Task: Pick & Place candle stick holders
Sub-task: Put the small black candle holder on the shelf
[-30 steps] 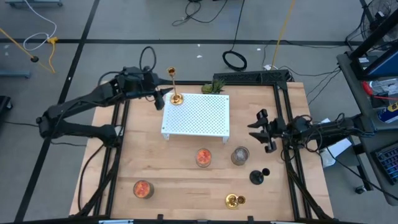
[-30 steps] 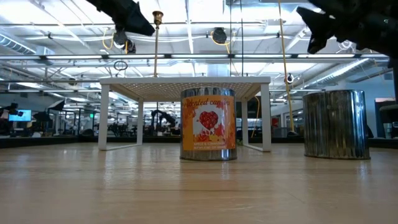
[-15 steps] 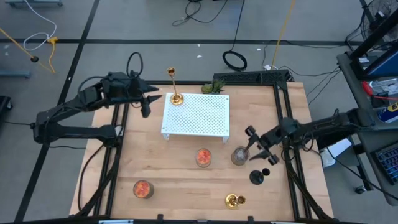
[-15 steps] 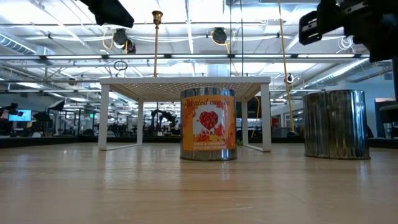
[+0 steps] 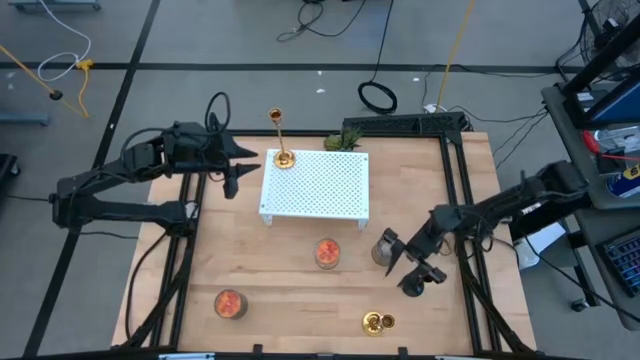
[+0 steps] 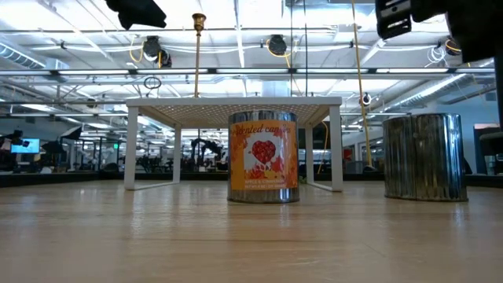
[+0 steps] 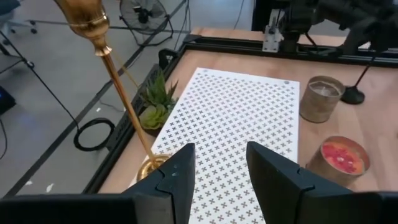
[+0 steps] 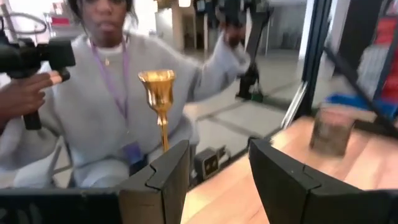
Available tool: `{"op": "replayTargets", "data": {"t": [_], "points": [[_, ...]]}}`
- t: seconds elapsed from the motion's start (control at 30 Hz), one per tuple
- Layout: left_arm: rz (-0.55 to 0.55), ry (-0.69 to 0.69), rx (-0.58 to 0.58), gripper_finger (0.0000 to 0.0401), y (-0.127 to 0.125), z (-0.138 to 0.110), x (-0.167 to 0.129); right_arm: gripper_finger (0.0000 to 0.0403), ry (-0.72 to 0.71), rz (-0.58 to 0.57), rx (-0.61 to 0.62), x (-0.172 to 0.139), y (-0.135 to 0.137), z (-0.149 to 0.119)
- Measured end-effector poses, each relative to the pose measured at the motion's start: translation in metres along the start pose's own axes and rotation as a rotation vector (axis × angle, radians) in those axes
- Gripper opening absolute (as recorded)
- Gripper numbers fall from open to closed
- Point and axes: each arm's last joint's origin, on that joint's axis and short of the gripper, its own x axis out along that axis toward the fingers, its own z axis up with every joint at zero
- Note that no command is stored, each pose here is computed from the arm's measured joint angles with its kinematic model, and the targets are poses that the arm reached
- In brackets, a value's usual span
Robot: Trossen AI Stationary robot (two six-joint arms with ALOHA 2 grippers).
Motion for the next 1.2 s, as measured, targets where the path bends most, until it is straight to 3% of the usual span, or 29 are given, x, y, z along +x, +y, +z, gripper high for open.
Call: {"op": "replayTargets", "data": {"t": [0.2, 0.5, 0.6, 0.83, 1.07, 1.2], "points": [[-0.014, 0.000, -0.007, 0.0152, -0.003, 0.000, 0.000, 0.0167, 0.128, 0.072, 0.026, 0.025, 0.004, 0.000], [-0.040, 0.003, 0.004, 0.0152, -0.007, 0.000, 0.000, 0.0167, 0.070, 0.193, -0.072, 0.039, 0.023, 0.004], [-0.049, 0.002, 0.006, 0.0152, -0.009, 0.000, 0.000, 0.0167, 0.074, 0.186, -0.042, 0.040, 0.024, 0.003], [-0.070, 0.000, 0.014, 0.0152, -0.013, 0.000, 0.000, 0.0167, 0.146, 0.002, 0.068, 0.024, 0.020, 0.011], [-0.090, 0.000, 0.000, 0.0152, -0.016, 0.001, 0.000, 0.0167, 0.220, 0.032, 0.116, -0.002, 0.039, 0.022], [-0.101, -0.001, 0.003, 0.0152, -0.018, 0.001, -0.001, 0.0167, 0.240, 0.075, 0.067, -0.011, 0.050, 0.026]]}}
